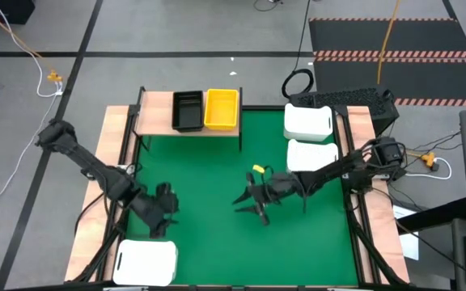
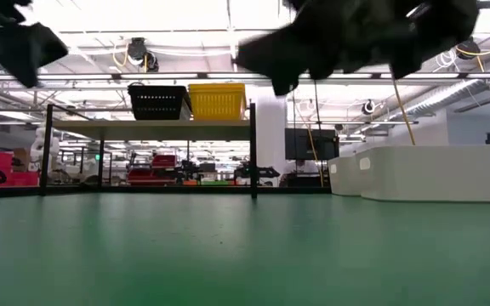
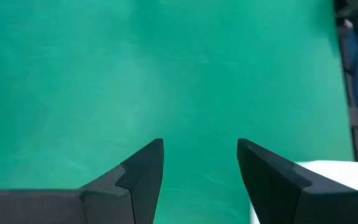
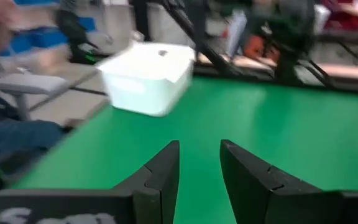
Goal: Stack baskets on shelf by color
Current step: Put the top white bin on the shelf
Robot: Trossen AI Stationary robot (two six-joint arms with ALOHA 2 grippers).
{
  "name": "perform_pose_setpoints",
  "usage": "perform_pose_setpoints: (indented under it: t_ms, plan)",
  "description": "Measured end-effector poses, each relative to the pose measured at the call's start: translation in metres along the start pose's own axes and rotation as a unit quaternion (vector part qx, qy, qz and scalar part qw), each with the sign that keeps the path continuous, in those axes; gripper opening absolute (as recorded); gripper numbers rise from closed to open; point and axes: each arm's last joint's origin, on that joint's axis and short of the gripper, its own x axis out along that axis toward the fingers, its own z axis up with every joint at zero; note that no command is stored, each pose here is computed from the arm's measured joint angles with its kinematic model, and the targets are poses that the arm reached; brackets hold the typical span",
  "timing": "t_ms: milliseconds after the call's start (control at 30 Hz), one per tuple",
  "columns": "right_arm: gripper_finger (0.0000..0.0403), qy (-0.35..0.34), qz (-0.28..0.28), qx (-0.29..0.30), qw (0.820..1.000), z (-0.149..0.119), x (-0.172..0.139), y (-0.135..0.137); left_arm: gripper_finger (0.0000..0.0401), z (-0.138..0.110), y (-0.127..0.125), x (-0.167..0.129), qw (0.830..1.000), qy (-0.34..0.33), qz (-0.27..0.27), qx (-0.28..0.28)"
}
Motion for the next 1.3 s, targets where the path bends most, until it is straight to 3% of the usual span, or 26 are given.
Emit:
perform_pose_setpoints:
  t_ms: [200,333,500,600,867,1100,1300]
  plan:
    - [0.0109,0.000,-0.010,-0.042,0.999,-0.002,0.037,0.036,0.0207,-0.011,-0.017,0.015,1.000,0.024,0.014,-0.003]
    - [0.0109,0.018,-0.004,-0.046,0.999,-0.003,0.072,0.046,0.0207,-0.012,-0.020,0.016,0.999,0.003,0.028,-0.026]
    - [0.0110,0.160,-0.119,-0.002,0.980,0.000,0.081,0.042,0.0207,-0.014,-0.023,0.014,0.995,-0.043,0.066,-0.058]
    - [0.0110,0.235,-0.188,0.032,0.953,0.016,0.060,0.040,0.0207,-0.016,-0.026,0.011,0.990,-0.087,0.095,-0.061]
    - [0.0109,0.315,-0.261,0.085,0.908,0.059,-0.037,0.046,0.0207,-0.019,-0.041,0.020,0.977,-0.164,0.127,-0.045]
    - [0.0109,0.360,-0.396,0.167,0.828,0.041,-0.122,0.013,0.0207,-0.024,-0.050,0.049,0.970,-0.172,0.169,-0.003]
    - [0.0109,0.297,-0.507,0.198,0.784,0.027,-0.163,-0.030,0.0207,-0.018,-0.042,0.058,0.967,-0.164,0.196,0.002]
